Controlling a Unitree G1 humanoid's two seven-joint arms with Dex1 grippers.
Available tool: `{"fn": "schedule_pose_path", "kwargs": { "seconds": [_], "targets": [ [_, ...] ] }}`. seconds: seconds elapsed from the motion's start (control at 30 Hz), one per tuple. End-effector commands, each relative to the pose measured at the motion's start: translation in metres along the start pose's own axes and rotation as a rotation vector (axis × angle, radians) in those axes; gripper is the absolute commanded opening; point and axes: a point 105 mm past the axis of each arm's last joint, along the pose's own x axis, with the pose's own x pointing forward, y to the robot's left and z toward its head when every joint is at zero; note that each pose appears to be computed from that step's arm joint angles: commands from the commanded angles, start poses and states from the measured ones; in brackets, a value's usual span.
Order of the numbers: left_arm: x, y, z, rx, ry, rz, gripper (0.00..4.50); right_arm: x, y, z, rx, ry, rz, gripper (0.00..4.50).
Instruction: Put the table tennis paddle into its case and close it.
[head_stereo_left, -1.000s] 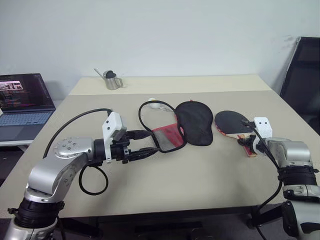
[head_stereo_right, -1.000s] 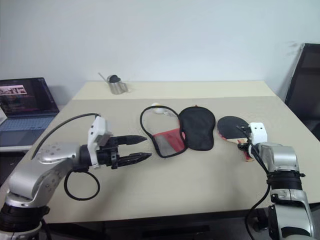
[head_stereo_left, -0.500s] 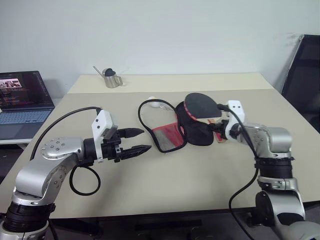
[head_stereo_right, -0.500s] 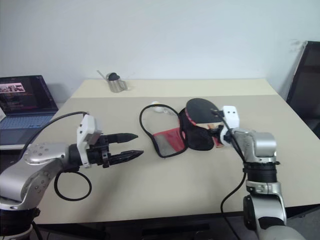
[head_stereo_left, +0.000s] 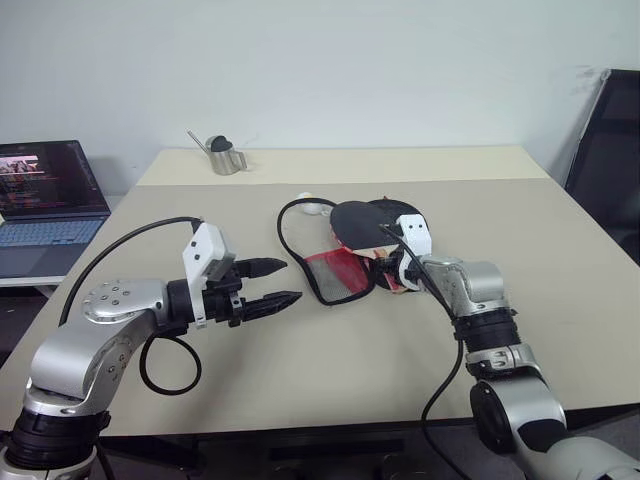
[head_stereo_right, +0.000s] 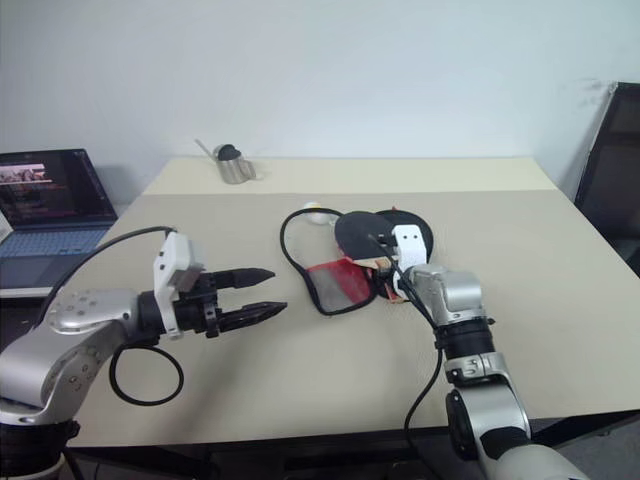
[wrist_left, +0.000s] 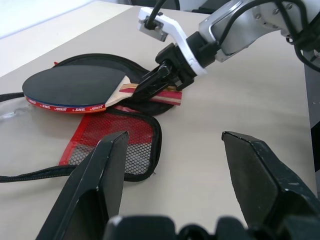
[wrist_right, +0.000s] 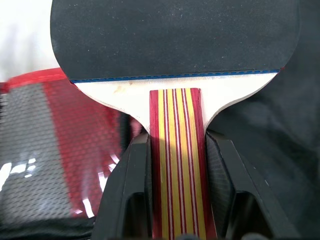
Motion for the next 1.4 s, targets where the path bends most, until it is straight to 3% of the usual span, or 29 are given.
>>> {"fn": "schedule_pose_path", "kwargs": {
  "seconds": [0.03, 0.7, 1.3, 1.4],
  "targets": [
    [-0.004, -0.002, 0.015, 0.053, -0.041, 0.002, 3.25, -0.008, 0.001, 0.037, -0.013, -0.129, -0.004, 1.08],
    [-0.005, -0.004, 0.019, 0.064, -0.075, -0.012, 3.25, 0.014, -0.037, 0.026, -0.010, -0.128, -0.245, 1.08],
    [-0.003, -0.002, 0.017, 0.058, -0.079, 0.005, 3.25, 0.020, -0.023, 0.019, -0.034, -0.087, -0.211, 1.08],
    [-0.004, 0.005, 0.016, 0.060, -0.077, 0.056, 3.25, 0.021, -0.023, 0.018, -0.029, -0.082, -0.210, 1.96]
  ]
}}
